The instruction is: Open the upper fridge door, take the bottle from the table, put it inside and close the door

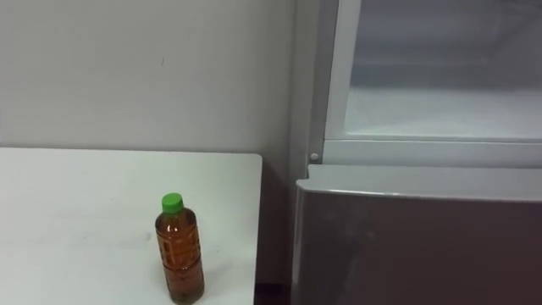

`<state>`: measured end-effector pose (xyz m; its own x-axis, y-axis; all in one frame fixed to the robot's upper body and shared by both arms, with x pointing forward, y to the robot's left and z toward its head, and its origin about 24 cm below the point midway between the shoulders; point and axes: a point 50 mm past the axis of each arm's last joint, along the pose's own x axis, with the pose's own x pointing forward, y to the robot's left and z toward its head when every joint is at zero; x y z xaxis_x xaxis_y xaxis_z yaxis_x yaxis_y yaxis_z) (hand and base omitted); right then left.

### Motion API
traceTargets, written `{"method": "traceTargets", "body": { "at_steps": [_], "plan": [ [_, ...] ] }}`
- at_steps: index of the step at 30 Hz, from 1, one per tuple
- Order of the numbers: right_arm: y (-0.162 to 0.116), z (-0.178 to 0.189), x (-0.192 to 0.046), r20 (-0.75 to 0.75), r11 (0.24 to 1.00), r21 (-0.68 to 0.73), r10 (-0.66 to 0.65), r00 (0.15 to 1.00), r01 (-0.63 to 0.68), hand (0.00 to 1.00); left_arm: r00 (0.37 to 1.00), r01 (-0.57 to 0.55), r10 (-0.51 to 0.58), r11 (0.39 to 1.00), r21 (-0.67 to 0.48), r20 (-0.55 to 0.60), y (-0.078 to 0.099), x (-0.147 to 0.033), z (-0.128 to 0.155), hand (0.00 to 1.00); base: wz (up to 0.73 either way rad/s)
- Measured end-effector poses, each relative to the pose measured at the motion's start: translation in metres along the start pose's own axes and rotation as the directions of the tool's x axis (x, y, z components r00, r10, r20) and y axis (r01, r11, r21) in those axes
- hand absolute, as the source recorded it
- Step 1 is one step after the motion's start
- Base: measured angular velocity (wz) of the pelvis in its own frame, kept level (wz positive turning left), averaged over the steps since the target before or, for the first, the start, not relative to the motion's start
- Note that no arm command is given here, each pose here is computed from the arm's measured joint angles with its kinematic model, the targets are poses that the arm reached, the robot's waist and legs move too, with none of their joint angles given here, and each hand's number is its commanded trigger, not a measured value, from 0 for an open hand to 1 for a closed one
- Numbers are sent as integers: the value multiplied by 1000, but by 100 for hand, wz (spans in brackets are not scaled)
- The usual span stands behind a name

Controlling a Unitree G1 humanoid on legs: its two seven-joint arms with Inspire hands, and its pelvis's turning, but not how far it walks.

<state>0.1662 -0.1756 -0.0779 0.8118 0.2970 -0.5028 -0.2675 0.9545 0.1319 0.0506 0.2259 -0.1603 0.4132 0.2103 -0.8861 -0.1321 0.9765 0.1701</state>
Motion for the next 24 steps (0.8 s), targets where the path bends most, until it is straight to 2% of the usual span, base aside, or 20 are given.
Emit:
{"method": "traceTargets", "body": {
  "at_steps": [2,6,11,16,24],
  "plan": [
    [5,19,3,83,999,1,36,996,-36,0,1000,-2,2,1000,10,-6,0,0,0,0,7],
    [9,35,3,152,998,-7,70,986,-70,0,1000,-2,2,1000,11,-11,-1,2,2,0,1],
    [22,69,1,278,990,-80,131,952,-113,0,1000,-1,1,1000,21,-12,-1,2,2,0,-4],
    [34,88,-1,337,981,-121,187,923,-155,0,1000,-10,11,1000,17,-12,0,3,2,0,-6],
    [38,118,3,425,978,-159,194,884,-138,0,999,-26,27,999,19,-23,5,2,0,0,0]
  ]
}}
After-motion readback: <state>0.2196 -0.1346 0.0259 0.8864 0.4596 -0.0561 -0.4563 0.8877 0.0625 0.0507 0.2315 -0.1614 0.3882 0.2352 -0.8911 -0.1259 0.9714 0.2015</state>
